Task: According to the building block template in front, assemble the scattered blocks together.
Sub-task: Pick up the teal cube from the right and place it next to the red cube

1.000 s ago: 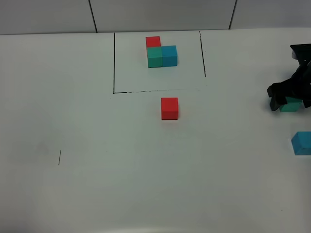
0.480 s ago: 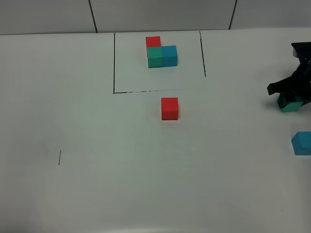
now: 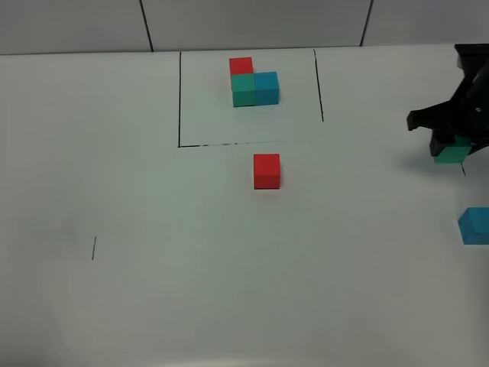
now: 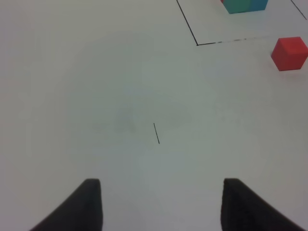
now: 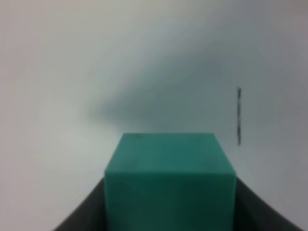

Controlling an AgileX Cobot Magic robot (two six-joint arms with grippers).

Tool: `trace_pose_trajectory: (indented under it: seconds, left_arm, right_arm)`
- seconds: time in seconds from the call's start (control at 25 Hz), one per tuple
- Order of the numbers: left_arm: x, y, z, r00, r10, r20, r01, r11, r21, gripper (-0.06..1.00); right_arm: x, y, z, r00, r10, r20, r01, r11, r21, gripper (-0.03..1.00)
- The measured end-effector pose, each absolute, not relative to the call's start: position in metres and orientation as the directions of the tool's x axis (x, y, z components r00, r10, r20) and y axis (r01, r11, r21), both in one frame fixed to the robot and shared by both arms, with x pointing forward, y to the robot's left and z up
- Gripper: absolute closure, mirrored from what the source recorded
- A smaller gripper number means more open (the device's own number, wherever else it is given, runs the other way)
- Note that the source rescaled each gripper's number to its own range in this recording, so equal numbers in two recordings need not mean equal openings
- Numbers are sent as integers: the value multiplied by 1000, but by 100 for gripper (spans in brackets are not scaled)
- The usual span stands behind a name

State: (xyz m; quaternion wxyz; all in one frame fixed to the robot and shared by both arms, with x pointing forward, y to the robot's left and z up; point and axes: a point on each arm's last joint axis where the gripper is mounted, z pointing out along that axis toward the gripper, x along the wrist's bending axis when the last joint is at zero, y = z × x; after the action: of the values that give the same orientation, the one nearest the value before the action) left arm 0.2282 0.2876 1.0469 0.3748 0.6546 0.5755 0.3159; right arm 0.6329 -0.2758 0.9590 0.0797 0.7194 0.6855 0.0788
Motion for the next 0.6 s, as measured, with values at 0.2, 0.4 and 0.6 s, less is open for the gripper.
trace_pose_trajectory:
  seconds: [0.2, 0.4, 0.6]
  left_arm:
    - [228, 288, 1047, 138, 990, -18, 517, -57, 854, 73]
    - [228, 288, 1047, 138, 990, -18, 517, -57, 854, 73]
    - [228, 288, 1047, 138, 990, -18, 517, -57, 854, 73]
  right_arm:
    - [608, -215, 965, 57, 998, -42, 977, -47, 208, 96]
    - [585, -157, 962, 30, 999, -35, 979, -23, 205, 96]
    - [569, -119, 962, 37, 999, -3, 974, -36, 222, 96]
